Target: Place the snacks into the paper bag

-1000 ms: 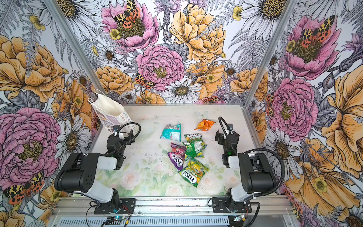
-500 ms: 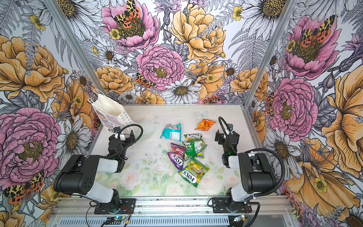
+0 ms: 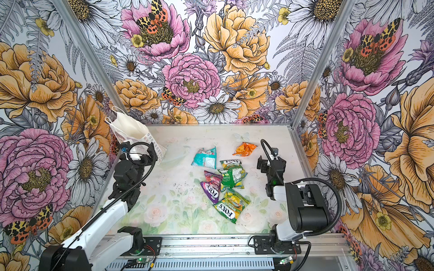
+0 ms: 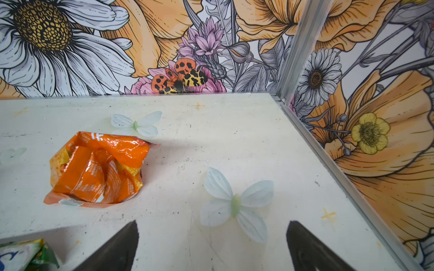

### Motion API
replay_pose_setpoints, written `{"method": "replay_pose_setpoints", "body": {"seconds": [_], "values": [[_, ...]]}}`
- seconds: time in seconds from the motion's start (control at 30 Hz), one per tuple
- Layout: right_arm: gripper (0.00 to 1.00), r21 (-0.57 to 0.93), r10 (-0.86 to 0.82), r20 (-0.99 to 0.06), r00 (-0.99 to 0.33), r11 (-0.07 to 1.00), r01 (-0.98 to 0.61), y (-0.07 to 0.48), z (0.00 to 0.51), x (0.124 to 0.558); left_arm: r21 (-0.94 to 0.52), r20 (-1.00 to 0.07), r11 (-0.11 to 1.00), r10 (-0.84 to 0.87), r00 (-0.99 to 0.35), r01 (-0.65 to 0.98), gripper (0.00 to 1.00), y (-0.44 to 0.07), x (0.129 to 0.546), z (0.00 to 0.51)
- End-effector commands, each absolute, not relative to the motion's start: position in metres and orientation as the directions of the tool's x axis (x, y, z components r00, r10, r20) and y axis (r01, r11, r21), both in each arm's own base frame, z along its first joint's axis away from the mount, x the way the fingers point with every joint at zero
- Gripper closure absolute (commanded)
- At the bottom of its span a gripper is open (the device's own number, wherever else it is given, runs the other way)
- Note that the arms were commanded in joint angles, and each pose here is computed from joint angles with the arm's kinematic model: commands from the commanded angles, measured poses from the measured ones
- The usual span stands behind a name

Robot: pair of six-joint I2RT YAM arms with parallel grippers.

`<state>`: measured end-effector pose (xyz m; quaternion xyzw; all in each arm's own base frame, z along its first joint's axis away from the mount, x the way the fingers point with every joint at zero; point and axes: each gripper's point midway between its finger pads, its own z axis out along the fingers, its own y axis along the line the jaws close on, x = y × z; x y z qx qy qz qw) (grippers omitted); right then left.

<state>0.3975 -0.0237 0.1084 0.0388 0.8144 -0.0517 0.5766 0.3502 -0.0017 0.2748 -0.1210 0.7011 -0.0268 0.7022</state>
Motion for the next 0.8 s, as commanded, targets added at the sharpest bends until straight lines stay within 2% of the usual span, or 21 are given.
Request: {"method": "replay_pose_setpoints", "body": {"seconds": [0.0,0.13,0.27,0.33,0.4,0.6,0.67,0.77], "values": [[0.01,-0.046,-0.018,-0.946,-0.322,0.996,0.077,-0.015,0.142,0.405,-0.347,-0.920,0.905,-0.379,-0.095,-0.245,0.01,0.009,0.336,0.257],[0.03,-0.008,-0.012,-0.934,-0.358,1.000,-0.011,0.001,0.169,0.404,-0.462,-0.868,0.849,-0.492,-0.065,-0.256,0.01,0.009,0.324,0.278],[0.04,0.060,-0.016,-0.913,-0.408,0.983,-0.173,0.033,0.199,0.401,-0.649,-0.721,0.643,-0.690,0.060,-0.407,0.01,0.036,0.303,0.282],[0.05,0.088,-0.037,-0.896,-0.442,0.962,-0.258,0.051,0.212,0.397,-0.734,-0.640,0.564,-0.761,0.109,-0.378,0.01,0.037,0.302,0.289],[0.05,0.124,-0.039,-0.884,-0.465,0.941,-0.315,0.066,0.224,0.394,-0.764,-0.604,0.527,-0.787,0.125,-0.372,0.01,0.038,0.303,0.298],[0.05,0.166,-0.077,-0.870,-0.487,0.884,-0.438,0.109,0.262,0.382,-0.728,-0.648,0.583,-0.757,0.086,-0.360,0.01,0.032,0.316,0.343],[0.03,0.180,-0.078,-0.862,-0.502,0.877,-0.445,0.120,0.275,0.380,-0.727,-0.650,0.594,-0.756,0.068,-0.343,0.01,0.027,0.322,0.353],[0.03,0.277,-0.028,-0.814,-0.580,0.860,-0.429,0.133,0.296,0.381,-0.738,-0.630,0.584,-0.776,0.035,-0.339,0.01,0.021,0.328,0.360]]}}
